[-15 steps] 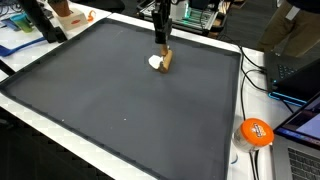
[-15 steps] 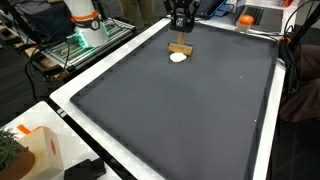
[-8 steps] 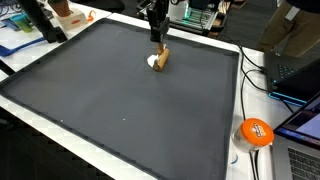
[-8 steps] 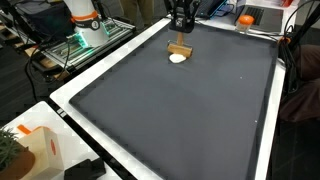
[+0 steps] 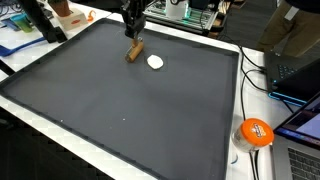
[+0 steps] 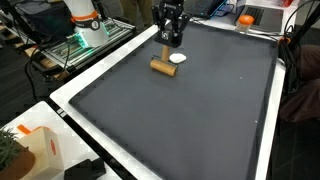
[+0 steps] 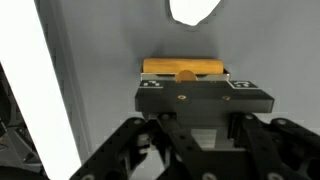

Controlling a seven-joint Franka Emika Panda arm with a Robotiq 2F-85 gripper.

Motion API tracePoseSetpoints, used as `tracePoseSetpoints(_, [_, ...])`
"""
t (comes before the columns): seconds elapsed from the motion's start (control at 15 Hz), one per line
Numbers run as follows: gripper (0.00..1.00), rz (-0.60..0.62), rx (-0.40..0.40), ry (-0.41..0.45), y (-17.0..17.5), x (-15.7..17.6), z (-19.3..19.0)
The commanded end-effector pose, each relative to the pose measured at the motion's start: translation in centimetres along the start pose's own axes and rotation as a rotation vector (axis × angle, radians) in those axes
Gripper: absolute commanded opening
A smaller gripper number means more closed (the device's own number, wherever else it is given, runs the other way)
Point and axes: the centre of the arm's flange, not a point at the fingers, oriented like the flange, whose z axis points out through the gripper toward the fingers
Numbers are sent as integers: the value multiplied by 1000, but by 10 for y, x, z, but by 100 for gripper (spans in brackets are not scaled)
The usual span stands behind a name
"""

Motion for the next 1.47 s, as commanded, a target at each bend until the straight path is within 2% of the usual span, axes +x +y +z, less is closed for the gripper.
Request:
tracePoseSetpoints(0.0, [22,10,-57,18,1,7,18])
tracePoseSetpoints(0.13, [22,-8,-56,-62,4,8,-1])
tracePoseSetpoints(0.33, [22,-85,-20,-233,12,-1,-27])
tracePoseSetpoints(0.47, [22,-97,23,-274,12,-7,-34])
tracePoseSetpoints(0.73, [22,-94,67,-270,13,-17,-45])
tracePoseSetpoints(1.4, [22,-103,29,-264,-4,-34,-9])
